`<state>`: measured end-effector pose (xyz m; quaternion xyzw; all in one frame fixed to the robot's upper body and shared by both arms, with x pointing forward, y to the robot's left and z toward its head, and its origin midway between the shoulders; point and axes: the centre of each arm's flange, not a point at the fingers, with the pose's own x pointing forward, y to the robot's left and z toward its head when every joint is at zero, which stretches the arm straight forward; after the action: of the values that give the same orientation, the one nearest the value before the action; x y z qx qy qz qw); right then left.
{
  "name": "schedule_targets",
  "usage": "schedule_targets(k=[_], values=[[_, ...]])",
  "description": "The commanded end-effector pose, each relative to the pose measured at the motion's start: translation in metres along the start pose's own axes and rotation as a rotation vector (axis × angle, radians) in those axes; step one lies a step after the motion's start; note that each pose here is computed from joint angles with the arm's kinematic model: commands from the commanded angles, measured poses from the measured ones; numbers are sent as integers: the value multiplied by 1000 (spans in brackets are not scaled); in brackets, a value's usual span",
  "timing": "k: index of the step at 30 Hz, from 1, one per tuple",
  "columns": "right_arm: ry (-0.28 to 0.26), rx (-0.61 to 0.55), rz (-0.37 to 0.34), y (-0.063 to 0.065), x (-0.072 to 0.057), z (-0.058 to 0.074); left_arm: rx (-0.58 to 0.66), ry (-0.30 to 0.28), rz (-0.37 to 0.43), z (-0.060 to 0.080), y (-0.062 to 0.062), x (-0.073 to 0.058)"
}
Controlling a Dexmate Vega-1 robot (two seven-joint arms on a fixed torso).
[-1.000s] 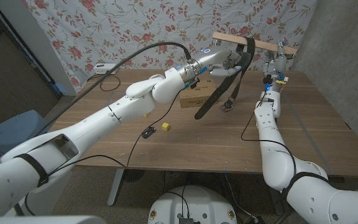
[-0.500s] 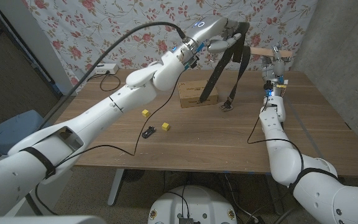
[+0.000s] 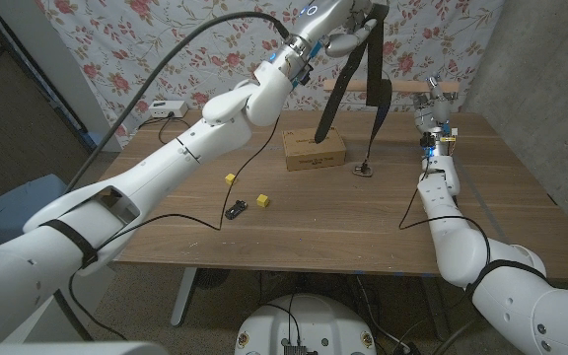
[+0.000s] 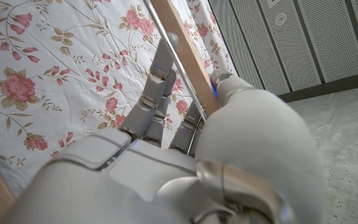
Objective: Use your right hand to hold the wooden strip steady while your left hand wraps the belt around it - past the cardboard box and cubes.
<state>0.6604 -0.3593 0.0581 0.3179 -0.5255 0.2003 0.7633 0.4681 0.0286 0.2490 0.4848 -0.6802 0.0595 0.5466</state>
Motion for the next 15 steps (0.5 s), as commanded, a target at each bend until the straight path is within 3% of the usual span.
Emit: schedule_targets(k=[1,8,15], values=[[49,-44,61,-3,-2,0,98,49,-24,-14,8,27],[70,-43,61,-8,-5,-5,163,63,-38,-21,15,48],[83,-14,106,-5,-2,-9,231,63,-30,-27,21,66]])
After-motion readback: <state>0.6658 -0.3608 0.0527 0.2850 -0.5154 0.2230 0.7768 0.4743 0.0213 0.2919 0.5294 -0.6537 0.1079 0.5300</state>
